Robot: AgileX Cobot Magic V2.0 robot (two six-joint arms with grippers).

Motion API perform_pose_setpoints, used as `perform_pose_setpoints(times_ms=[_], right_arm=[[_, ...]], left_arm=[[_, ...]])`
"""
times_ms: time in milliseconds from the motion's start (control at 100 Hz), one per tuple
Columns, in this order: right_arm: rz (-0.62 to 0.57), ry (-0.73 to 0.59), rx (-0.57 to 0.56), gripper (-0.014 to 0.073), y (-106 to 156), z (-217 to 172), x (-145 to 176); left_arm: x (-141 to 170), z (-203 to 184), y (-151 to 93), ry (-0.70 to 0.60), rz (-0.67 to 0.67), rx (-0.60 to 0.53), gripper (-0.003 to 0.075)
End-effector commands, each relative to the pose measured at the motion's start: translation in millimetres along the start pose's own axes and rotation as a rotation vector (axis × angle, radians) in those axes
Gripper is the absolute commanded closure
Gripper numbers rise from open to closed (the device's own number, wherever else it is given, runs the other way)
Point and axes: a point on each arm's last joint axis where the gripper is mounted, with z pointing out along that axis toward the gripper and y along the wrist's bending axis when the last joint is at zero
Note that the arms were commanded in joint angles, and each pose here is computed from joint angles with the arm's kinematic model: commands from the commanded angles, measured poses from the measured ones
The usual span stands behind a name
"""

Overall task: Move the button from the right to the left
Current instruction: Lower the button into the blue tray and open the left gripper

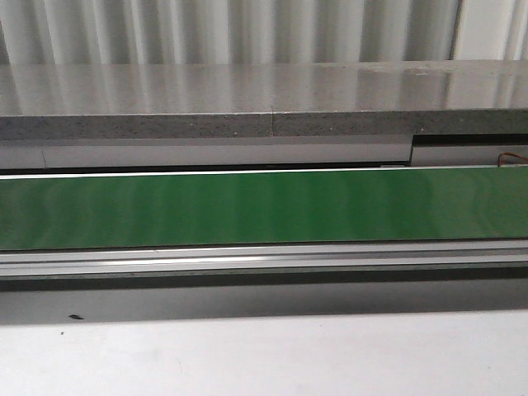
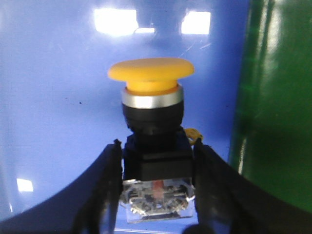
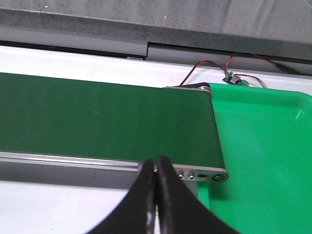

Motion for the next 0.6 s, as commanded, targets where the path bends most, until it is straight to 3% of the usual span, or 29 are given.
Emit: perform_pose_setpoints(times_ms=[0, 360, 430, 590], right_arm=[[-0.012, -0.094, 0.015, 0.0662, -1, -3, -14], [-0.012, -0.094, 0.015, 0.0662, -1, -3, -14], [-0.012, -0.094, 0.015, 0.0662, -1, -3, -14], [-0.012, -0.094, 0.015, 0.0662, -1, -3, -14]], left_arm=[[-1, -11, 3, -0.048, 0.007, -0.026, 0.0661], [-15, 32, 8, -0.007, 0.063, -0.043, 0.064], [-16, 35, 8, 0.003, 0.073, -0.037, 0.0577], [-16, 35, 8, 0.0, 0.072, -0.034, 0.0332]])
